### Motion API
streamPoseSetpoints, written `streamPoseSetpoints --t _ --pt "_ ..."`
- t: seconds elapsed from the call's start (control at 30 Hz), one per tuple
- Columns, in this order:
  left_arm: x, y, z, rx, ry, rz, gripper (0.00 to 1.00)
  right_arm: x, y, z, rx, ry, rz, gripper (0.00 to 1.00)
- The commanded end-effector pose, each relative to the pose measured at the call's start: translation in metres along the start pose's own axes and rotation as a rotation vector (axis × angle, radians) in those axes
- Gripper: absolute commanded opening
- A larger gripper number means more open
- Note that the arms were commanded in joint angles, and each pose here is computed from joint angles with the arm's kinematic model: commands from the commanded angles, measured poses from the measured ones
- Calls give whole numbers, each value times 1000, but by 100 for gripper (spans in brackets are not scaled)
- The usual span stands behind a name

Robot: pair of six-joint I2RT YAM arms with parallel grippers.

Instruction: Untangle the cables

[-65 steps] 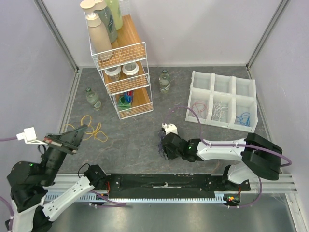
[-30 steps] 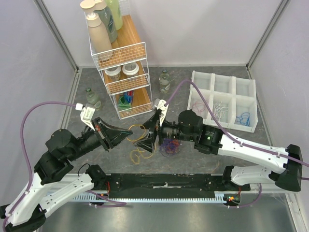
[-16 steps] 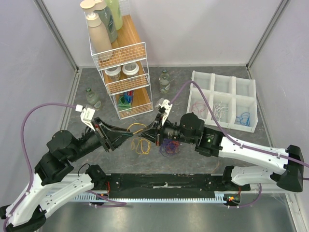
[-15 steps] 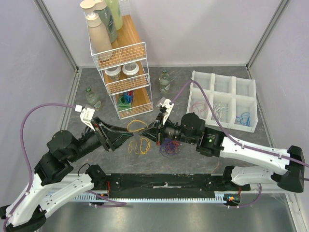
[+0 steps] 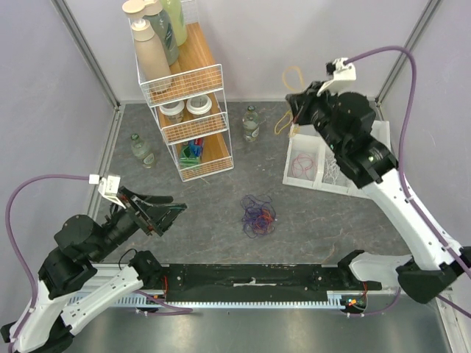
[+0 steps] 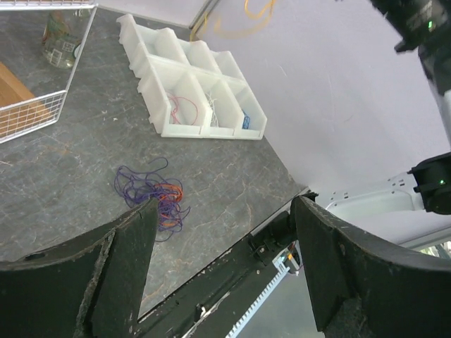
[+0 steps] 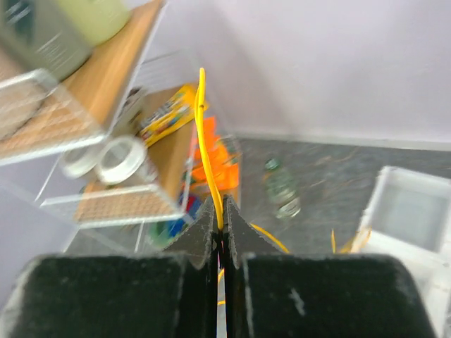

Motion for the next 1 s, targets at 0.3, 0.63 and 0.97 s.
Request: streamPoseSetpoints --t 0.3,0.63,0.97 --pt "5 14 -19 -21 66 -12 84 117 -132 -16 -96 22 -526 0" --pt "-7 17 -11 91 57 48 84 172 -174 -90 -44 185 -525 0" --pt "-21 17 -12 56 42 21 84 159 -167 -14 -11 52 -508 0"
Point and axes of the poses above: each gripper's point midway between its finger pads, its own x axis out along the fingers, its own y axis along the line the jaws close on, z = x × y, the point moved 10 cm from there along -x, back along the fingers, and after that the axes turned 12 degrees about -x, right-handed, at the moved point
